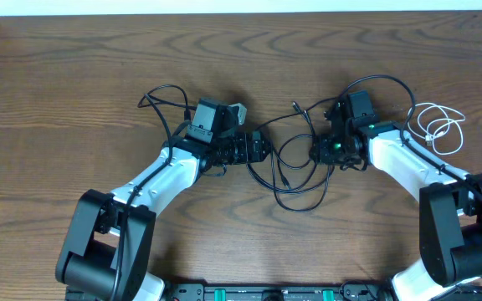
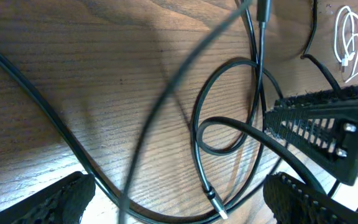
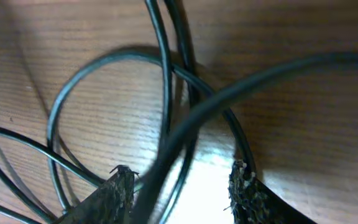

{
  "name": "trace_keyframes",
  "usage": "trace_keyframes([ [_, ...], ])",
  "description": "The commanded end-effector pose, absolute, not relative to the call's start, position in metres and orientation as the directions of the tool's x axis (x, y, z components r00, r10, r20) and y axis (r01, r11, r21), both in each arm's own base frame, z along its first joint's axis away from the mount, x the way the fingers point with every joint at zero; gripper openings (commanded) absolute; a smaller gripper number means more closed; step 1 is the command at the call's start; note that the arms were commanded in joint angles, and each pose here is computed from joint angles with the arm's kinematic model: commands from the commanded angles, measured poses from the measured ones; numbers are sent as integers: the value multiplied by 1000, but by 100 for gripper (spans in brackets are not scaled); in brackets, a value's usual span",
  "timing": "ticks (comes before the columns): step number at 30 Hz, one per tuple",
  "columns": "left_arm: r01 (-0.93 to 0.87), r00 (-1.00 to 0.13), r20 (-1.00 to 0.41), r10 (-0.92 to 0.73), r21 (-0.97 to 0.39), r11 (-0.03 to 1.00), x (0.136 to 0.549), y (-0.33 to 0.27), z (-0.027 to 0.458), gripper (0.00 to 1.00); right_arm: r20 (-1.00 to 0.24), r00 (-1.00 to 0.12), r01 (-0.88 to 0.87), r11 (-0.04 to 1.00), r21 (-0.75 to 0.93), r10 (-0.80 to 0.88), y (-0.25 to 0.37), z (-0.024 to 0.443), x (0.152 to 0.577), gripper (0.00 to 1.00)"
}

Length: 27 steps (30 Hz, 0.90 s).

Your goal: Untangle cables

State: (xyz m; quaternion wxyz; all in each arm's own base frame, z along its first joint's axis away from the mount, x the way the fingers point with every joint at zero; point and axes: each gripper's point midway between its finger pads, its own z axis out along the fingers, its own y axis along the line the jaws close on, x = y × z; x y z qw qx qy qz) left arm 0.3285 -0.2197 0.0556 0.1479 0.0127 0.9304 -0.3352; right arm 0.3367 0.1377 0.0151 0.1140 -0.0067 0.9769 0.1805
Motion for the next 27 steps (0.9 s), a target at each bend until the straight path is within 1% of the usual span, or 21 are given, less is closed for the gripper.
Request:
trace_keyframes([
  [1, 130, -957, -284, -56, -597, 792, 326, -217, 47, 91, -245, -968, -174, 856, 486, -58, 166, 28, 331, 47],
  [4, 130, -957, -283, -56, -597, 792, 326, -217, 47, 92, -265, -963, -176, 856, 487, -48, 163, 37, 335, 47],
  [11, 130, -957, -283, -56, -597, 792, 326, -217, 47, 91, -290, -957, -123, 926, 356, -16, 134, 47, 335, 48],
  [15, 130, -958, -283, -56, -597, 792, 326, -217, 47, 92, -236, -971, -22, 962, 272, 44, 115, 32, 327, 51],
  [19, 130, -958, -283, -56, -597, 792, 326, -217, 47, 91, -167, -985, 9, 967, 254, 53, 114, 9, 315, 52],
  [20, 130, -958, -283, -56, -597, 792, 326, -217, 47, 92, -147, -988, 18, 968, 250, 57, 114, 2, 313, 50],
  [22, 130, -958, -283, -56, -597, 792, 326, -217, 47, 91, -111, -991, 42, 969, 244, 71, 113, -9, 310, 44],
  [23, 130, -958, -283, -56, -597, 792, 326, -217, 47, 92, -99, -993, 41, 965, 258, 68, 116, -15, 310, 34],
  [24, 130, -958, -283, -56, -597, 792, 326, -217, 47, 92, -98, -993, 39, 963, 268, 68, 118, -16, 310, 27],
  [26, 128, -957, -285, -58, -593, 795, 327, -216, 46, 91, -108, -993, 16, 950, 311, 52, 126, -13, 313, 5],
  [27, 128, -957, -286, -58, -591, 797, 327, -216, 46, 91, -119, -992, -12, 941, 339, 30, 132, -7, 315, 1],
])
